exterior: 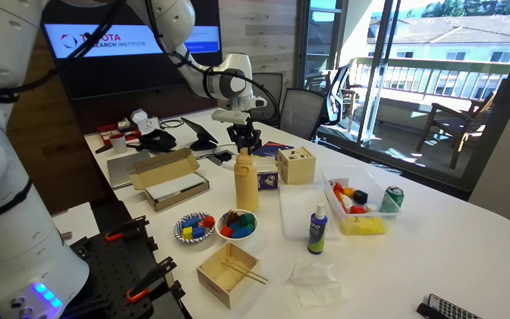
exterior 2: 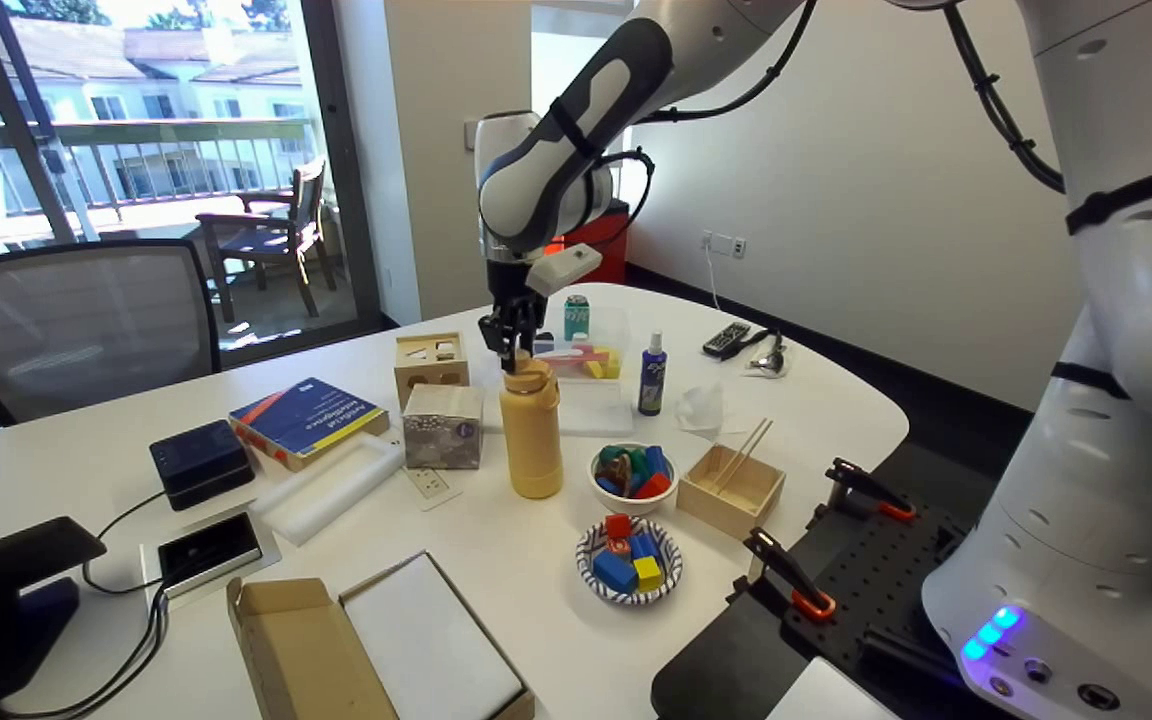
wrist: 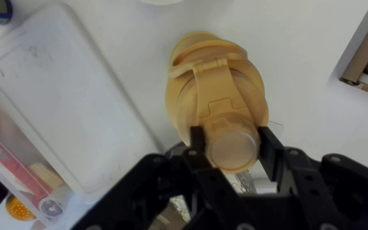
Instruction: Move the beige bottle forward
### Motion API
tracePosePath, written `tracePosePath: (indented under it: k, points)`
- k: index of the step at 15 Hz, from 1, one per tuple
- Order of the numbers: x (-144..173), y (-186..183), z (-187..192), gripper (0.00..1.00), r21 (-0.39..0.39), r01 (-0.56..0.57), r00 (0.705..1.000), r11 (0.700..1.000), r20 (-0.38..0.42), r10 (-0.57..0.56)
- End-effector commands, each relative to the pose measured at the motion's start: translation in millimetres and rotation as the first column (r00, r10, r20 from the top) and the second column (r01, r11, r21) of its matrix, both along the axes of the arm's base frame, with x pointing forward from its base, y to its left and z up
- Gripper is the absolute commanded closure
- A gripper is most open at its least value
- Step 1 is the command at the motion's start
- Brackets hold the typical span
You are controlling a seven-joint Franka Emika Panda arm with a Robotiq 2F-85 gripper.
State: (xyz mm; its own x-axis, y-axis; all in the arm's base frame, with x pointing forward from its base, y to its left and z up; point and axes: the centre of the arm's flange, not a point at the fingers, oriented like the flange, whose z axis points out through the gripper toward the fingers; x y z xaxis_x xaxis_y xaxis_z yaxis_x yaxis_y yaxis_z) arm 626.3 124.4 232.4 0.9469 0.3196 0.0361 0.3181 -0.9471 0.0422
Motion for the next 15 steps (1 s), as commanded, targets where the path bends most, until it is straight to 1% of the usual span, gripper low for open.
tracePosePath:
  k: [1, 3, 5, 8, 10, 11, 12, 14, 15]
  points:
    - [-25, 10, -7, 0.8, -0.03, 0.2, 0.98, 0.979, 0.016, -0.199]
    - [-32, 12, -6, 0.8, -0.038, 0.31, 0.951, 0.95, 0.034, -0.309]
    - [-41, 13, -6, 0.8, -0.039, 0.416, 0.908, 0.908, 0.06, -0.414]
    - [-51, 14, -6, 0.8, -0.032, 0.565, 0.822, 0.824, 0.1, -0.56]
    - [-58, 13, -6, 0.8, -0.03, 0.656, 0.751, 0.754, 0.124, -0.648]
    - [-71, 22, -18, 0.8, -0.027, 0.698, 0.712, 0.716, 0.137, -0.689]
    - [-88, 36, -37, 0.8, -0.021, 0.737, 0.67, 0.675, 0.153, -0.727]
    - [-102, 40, -42, 0.8, -0.005, 0.807, 0.58, 0.59, 0.191, -0.792]
    - [-109, 43, -44, 0.8, -0.001, 0.834, 0.541, 0.552, 0.208, -0.815]
